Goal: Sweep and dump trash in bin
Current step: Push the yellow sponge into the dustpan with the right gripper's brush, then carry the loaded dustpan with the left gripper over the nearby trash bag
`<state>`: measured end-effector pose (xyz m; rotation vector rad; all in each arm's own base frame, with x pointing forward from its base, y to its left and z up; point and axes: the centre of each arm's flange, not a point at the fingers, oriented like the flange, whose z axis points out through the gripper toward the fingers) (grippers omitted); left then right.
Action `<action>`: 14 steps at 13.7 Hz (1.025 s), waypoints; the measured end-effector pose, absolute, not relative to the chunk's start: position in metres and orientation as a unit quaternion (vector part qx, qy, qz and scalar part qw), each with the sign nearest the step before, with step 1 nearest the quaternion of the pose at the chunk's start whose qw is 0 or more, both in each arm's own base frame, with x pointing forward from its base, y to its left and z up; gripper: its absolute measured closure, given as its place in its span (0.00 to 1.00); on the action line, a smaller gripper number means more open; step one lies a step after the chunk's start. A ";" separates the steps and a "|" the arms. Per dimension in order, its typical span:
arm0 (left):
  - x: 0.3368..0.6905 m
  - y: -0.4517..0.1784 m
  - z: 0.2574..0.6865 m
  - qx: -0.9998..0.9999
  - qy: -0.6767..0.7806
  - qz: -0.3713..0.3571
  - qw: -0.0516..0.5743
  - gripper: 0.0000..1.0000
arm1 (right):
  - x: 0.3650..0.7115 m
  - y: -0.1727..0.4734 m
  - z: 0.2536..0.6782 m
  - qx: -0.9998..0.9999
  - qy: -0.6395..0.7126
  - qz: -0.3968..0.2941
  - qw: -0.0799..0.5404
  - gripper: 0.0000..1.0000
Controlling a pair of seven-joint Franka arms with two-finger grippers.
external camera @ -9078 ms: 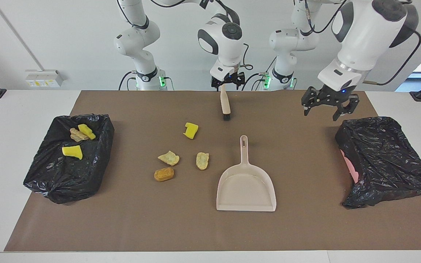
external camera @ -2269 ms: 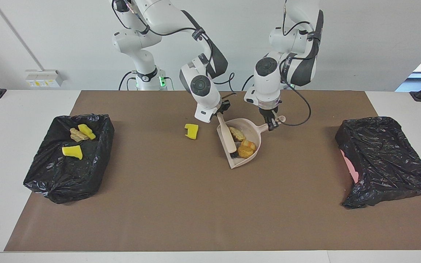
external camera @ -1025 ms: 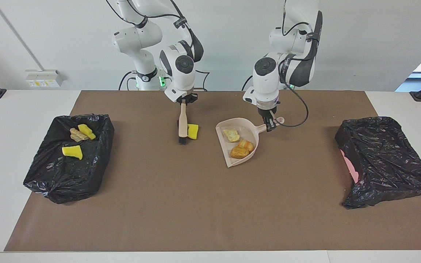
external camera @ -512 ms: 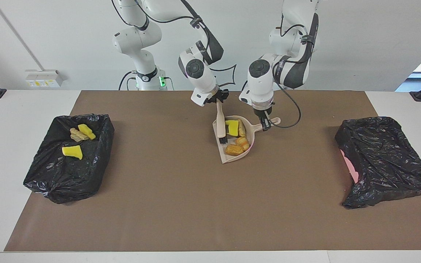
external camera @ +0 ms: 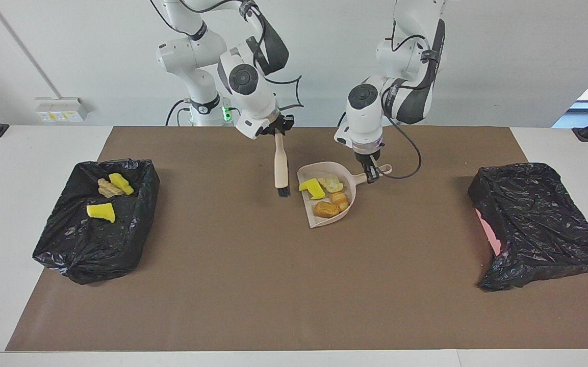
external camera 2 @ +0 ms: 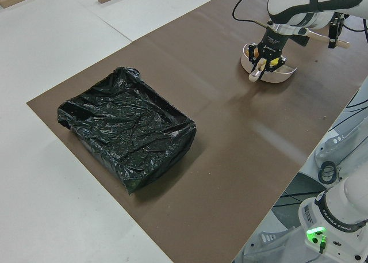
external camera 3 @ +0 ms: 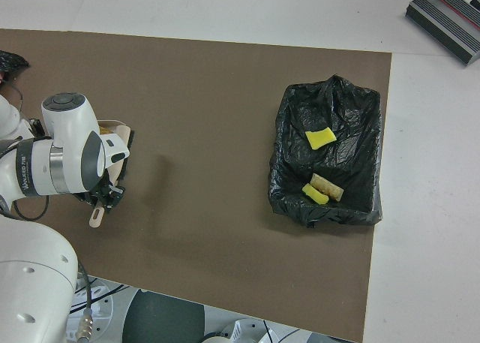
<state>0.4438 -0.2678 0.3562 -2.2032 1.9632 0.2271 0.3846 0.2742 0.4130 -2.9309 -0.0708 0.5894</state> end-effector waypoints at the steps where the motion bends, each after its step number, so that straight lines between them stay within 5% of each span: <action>1: 0.445 -0.267 0.356 -0.742 0.660 0.076 0.091 0.69 | 0.374 0.278 0.417 -0.978 -0.017 0.201 0.051 0.74; 8: 0.469 -0.233 0.365 -0.740 0.663 0.071 0.087 0.69 | 0.326 0.283 0.405 -0.975 0.000 0.221 -0.006 0.74; 14: 0.497 -0.157 0.420 -0.728 0.680 0.048 0.073 0.69 | 0.308 0.322 0.378 -0.979 0.046 0.199 0.000 0.74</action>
